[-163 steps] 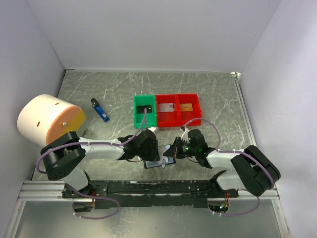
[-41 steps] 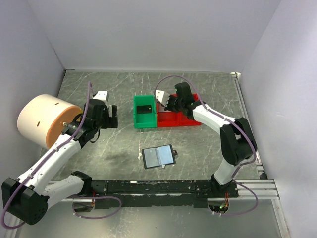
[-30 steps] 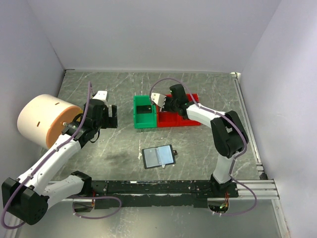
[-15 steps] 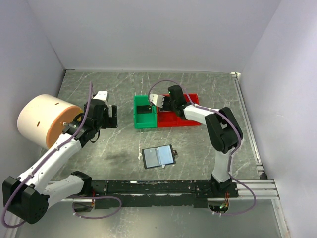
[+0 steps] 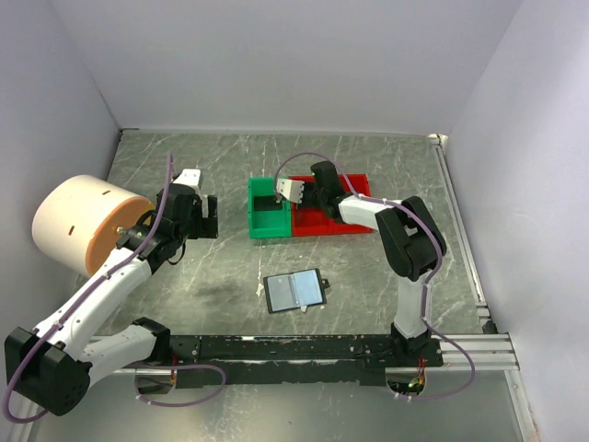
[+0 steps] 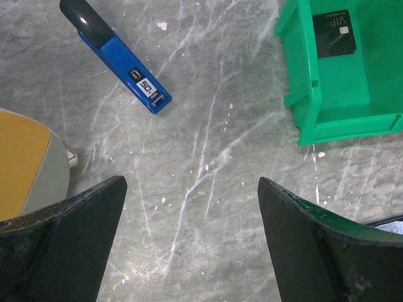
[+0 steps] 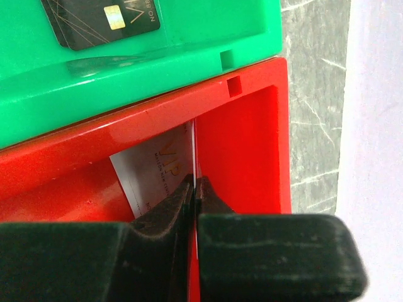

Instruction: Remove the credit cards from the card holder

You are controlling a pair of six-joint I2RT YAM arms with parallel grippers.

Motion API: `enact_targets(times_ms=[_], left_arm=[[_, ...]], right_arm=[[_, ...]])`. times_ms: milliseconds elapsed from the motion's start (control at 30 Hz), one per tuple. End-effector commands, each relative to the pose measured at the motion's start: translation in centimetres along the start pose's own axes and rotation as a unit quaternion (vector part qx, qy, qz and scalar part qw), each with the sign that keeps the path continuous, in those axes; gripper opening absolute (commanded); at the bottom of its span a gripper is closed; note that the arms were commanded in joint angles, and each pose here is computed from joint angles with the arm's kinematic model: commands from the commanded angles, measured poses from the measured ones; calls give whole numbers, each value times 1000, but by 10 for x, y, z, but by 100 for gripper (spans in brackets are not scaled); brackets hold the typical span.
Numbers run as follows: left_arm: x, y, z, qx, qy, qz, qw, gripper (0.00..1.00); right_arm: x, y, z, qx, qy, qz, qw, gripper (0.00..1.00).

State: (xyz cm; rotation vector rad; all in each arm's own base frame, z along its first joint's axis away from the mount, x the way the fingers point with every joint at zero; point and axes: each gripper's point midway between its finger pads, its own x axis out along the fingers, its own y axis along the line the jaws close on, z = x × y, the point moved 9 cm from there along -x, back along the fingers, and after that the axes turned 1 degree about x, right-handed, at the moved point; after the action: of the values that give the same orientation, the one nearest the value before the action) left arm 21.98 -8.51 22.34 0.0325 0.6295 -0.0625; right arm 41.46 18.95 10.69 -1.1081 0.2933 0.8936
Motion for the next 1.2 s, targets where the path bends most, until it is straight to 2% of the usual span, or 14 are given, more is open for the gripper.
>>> enact_targets(times_ms=[0, 433, 600, 1167], left_arm=[[0, 3, 1, 6, 0, 7, 1000, 97], [1, 3, 0, 9, 8, 8, 1000, 95], [2, 3, -1, 10, 8, 7, 1000, 95], [5, 1, -2, 13, 18, 1, 1000, 94]], right_arm=[[6, -8, 4, -13, -8, -15, 1000, 3], [10, -1, 0, -27, 0, 13, 1000, 12], [6, 1, 1, -21, 0, 18, 1000, 25], [-22, -10, 11, 11, -7, 10, 1000, 36]])
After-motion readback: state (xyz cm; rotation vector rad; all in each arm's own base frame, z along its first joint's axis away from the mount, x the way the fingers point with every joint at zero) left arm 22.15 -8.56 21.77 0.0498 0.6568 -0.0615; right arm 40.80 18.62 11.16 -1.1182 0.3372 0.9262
